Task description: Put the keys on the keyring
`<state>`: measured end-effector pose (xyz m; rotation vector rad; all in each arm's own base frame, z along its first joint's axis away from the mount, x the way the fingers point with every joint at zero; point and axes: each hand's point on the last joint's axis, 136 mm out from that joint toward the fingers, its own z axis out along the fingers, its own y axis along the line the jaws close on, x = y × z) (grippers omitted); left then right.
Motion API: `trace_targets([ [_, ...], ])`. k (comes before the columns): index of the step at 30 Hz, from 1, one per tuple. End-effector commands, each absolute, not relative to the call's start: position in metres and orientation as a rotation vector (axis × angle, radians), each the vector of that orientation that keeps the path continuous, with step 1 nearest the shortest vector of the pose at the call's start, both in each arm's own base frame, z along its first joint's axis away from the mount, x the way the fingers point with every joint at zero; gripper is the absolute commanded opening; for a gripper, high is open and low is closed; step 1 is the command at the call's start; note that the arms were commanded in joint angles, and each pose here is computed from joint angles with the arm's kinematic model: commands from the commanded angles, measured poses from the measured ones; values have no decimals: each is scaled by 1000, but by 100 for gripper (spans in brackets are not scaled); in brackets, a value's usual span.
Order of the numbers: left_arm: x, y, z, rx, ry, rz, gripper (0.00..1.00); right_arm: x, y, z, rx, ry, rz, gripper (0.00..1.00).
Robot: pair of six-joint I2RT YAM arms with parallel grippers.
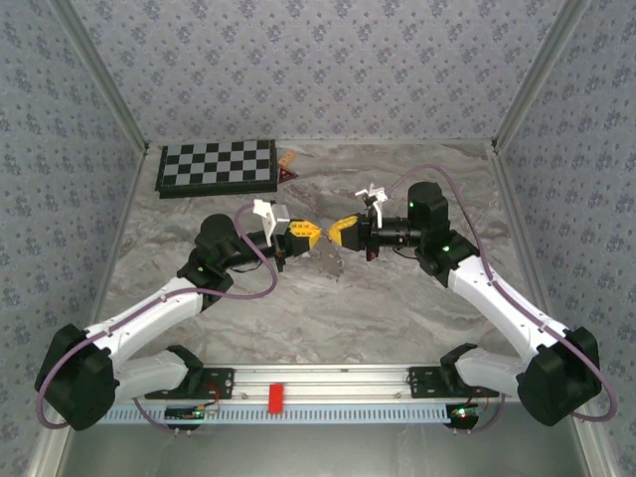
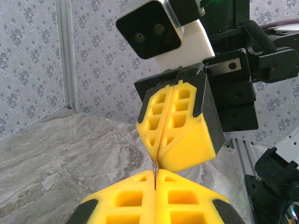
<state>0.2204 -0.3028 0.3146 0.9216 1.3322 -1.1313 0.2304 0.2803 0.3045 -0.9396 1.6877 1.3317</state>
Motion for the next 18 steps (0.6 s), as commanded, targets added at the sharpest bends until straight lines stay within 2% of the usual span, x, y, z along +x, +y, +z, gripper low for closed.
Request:
trace_targets([
  [1, 212, -300, 350, 907, 1197, -1130, 0, 227, 280, 296, -961, 1728, 1358, 0],
  [18, 210, -313, 347, 895, 1182, -1235, 0, 227, 285, 298, -966, 1698, 1394, 0],
])
